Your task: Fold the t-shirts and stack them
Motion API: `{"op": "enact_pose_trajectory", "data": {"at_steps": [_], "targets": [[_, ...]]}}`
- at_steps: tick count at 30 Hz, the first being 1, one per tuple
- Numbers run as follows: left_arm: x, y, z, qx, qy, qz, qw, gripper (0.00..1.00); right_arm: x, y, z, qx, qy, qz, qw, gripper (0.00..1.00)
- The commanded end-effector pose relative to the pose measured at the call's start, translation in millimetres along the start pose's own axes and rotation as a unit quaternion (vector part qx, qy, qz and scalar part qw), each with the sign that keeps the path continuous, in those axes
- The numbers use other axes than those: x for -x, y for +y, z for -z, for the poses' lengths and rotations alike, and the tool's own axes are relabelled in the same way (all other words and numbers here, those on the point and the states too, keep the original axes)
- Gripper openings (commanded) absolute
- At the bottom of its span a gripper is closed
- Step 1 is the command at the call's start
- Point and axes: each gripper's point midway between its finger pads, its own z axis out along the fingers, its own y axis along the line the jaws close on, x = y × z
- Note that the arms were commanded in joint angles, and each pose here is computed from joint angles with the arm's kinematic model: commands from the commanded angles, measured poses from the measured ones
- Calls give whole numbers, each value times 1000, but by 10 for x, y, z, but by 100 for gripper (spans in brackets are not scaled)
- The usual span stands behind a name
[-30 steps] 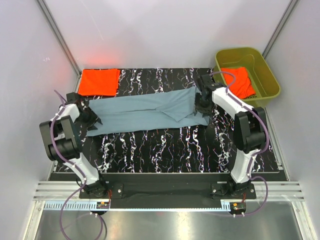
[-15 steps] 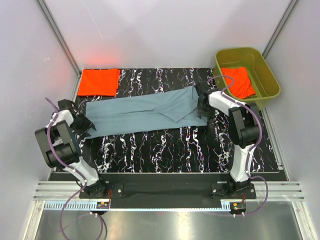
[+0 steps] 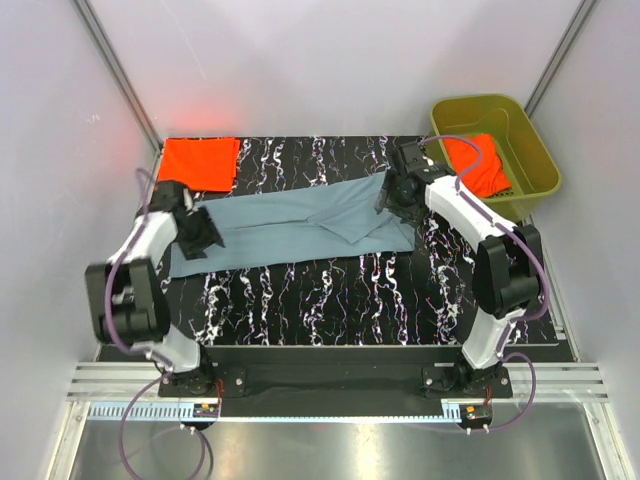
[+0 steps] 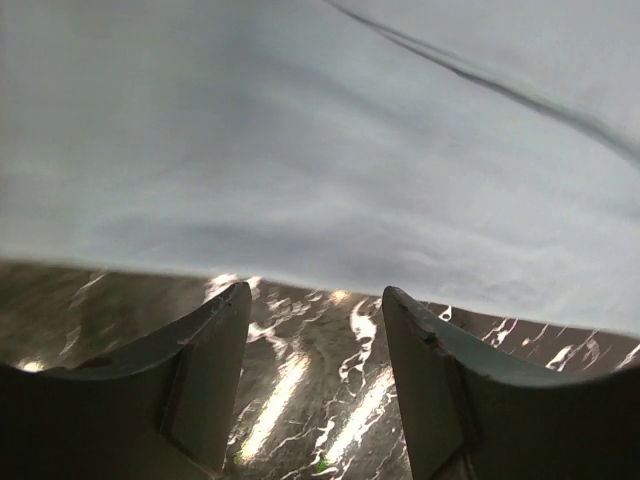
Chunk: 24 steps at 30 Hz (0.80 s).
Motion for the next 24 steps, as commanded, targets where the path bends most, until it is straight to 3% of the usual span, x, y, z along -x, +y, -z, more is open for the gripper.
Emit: {"op": "enact_pose_trajectory", "data": {"at_steps": [1,5,11,20,24], "targets": [[32,-224,-259,-11,29,-62,998,61,-273,368,-78,42,38,-27,998,72],[-48,-110,-515,19,63,-74,995,61,-525,322,-292,13,80,-65,995,72],[-453,-47,-676,25,124,-48,991,61,-811,179,-525,-20,97,-81,992,73],[-1054,-231,-579,-2,188,-12,982,61,-299,-62,-955,-84,30,-20,996,73],[-1342,-376,-484,-14,208,-22,978,61,-49,-154,-1153,-97,17,49,994,73]]}}
